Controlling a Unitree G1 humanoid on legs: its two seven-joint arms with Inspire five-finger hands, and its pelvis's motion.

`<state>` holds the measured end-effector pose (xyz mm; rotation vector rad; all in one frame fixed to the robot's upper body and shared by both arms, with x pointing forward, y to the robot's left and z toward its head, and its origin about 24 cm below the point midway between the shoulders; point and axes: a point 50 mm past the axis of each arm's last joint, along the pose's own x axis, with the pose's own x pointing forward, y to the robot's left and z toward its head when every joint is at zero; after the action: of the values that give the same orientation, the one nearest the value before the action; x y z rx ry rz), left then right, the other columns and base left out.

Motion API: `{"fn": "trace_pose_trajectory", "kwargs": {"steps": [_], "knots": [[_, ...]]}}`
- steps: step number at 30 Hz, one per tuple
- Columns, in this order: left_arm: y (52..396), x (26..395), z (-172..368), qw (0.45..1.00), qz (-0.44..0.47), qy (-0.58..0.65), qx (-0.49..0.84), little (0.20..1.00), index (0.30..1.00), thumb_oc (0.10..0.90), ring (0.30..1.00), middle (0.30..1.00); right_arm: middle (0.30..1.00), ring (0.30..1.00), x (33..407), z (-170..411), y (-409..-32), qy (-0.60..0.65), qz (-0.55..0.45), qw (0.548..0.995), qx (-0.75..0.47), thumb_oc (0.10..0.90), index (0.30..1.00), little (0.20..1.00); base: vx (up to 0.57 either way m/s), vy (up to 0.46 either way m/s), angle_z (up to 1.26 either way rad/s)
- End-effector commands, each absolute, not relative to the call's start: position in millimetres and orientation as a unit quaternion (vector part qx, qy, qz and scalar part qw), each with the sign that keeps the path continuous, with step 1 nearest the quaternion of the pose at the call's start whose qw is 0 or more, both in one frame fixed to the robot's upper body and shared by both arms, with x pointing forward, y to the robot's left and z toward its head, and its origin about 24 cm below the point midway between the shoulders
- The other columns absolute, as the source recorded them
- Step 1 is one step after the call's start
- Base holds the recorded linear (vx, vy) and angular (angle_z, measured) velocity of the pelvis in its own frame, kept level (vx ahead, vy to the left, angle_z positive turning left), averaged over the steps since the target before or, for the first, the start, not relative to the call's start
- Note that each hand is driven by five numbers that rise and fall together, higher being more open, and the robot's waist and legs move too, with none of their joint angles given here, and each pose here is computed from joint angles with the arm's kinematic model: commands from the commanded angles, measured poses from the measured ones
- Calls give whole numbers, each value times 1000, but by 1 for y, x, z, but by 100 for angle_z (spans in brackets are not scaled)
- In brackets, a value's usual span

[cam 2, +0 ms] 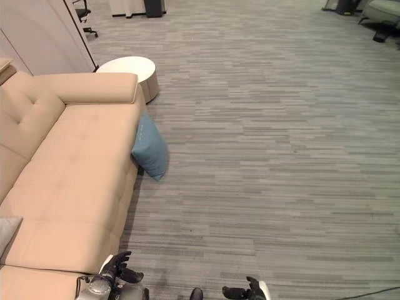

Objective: Pick up all the scattered cushions and arrange them neatly on the sofa.

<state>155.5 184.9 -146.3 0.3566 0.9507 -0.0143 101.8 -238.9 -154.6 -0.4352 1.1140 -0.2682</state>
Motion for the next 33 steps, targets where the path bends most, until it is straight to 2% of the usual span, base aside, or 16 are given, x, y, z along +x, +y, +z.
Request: {"fn": "trace_pose_trajectory", "kwargs": {"steps": [1,8,15,16,25,33], "knots": [[186,161,-144,877,-10,443,186,900,900,800,900,900,900,900,90,-151,-256,519,-153,808,-232,800,900,900,250,30,-7],[194,147,-149,870,11,464,168,900,900,800,900,900,900,900,85,-154,-252,531,-128,800,-247,800,900,900,270,58,-52],[209,154,-143,875,32,450,173,900,900,800,900,900,900,900,111,-149,-245,499,-102,822,-255,800,900,900,164,104,-24],[209,156,-141,878,23,444,177,900,900,800,900,900,900,900,122,-139,-271,495,-141,816,-261,800,900,900,147,-32,20],[207,142,-149,863,9,472,182,900,900,800,900,900,900,900,100,-146,-275,526,-118,805,-248,800,900,900,301,-136,5],[196,140,-152,860,-16,477,178,900,900,800,900,900,900,900,104,-146,-271,521,-128,813,-226,800,900,900,224,-221,17]]}}
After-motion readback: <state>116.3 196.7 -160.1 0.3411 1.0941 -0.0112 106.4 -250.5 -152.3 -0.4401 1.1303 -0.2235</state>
